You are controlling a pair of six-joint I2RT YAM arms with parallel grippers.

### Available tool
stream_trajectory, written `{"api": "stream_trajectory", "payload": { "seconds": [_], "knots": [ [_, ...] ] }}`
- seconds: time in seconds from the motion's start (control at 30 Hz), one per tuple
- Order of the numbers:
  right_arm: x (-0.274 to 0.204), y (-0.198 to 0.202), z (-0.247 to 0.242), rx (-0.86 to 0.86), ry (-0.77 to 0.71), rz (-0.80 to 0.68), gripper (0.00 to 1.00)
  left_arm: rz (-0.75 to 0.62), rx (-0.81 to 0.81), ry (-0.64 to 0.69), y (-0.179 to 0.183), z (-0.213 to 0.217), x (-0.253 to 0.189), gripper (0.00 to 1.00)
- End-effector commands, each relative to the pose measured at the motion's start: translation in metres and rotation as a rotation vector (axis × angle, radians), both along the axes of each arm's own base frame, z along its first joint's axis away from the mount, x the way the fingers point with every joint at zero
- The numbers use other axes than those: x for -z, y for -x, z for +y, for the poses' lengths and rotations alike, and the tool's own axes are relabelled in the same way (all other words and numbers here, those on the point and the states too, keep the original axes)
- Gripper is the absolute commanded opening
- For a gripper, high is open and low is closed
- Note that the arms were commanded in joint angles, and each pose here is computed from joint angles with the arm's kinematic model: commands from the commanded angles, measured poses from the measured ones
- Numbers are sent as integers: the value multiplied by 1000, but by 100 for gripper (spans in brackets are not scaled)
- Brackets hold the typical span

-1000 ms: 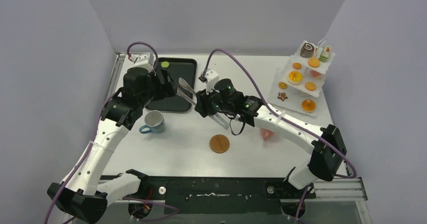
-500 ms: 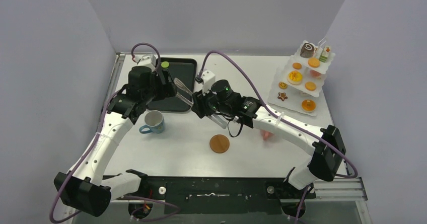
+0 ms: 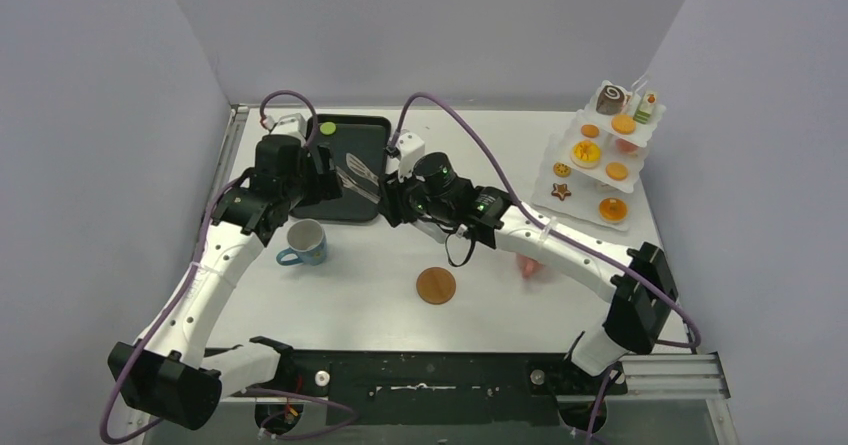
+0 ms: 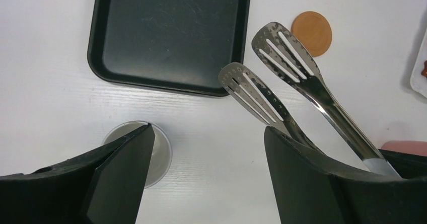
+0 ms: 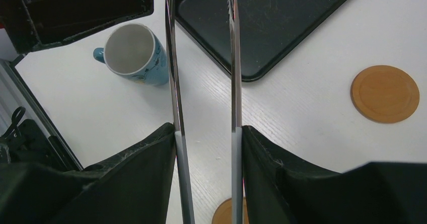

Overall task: Serve the afternoon tea
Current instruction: Pick up the clamp from the center of the board, then move the tray at the center of the board.

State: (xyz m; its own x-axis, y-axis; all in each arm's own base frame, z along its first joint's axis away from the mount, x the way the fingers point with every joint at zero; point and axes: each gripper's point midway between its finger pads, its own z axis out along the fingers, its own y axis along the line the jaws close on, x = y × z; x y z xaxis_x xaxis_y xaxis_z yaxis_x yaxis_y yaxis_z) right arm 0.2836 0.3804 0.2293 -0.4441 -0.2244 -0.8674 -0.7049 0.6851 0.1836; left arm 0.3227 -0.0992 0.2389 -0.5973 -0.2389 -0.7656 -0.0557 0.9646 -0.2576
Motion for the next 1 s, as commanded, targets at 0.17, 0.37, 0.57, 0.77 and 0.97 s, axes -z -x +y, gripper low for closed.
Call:
{"api": "stream_trajectory", "payload": {
  "seconds": [0.17, 0.37, 0.57, 0.77, 0.97],
  "knots": [
    [-18, -46, 18, 55, 45, -121, 47, -113, -55, -12, 18, 22, -40, 81],
    [2, -85, 29, 91, 137, -156, 47, -182, -43, 14, 52, 32, -48, 84],
    [31, -131, 46, 120, 203, -141, 48, -202, -18, 14, 76, 36, -32, 87],
    [48, -167, 63, 123, 257, -157, 49, -243, 28, 10, 88, 36, -25, 97],
    [83, -190, 63, 142, 263, -120, 49, -250, 12, -36, 89, 44, -18, 97]
  ]
}}
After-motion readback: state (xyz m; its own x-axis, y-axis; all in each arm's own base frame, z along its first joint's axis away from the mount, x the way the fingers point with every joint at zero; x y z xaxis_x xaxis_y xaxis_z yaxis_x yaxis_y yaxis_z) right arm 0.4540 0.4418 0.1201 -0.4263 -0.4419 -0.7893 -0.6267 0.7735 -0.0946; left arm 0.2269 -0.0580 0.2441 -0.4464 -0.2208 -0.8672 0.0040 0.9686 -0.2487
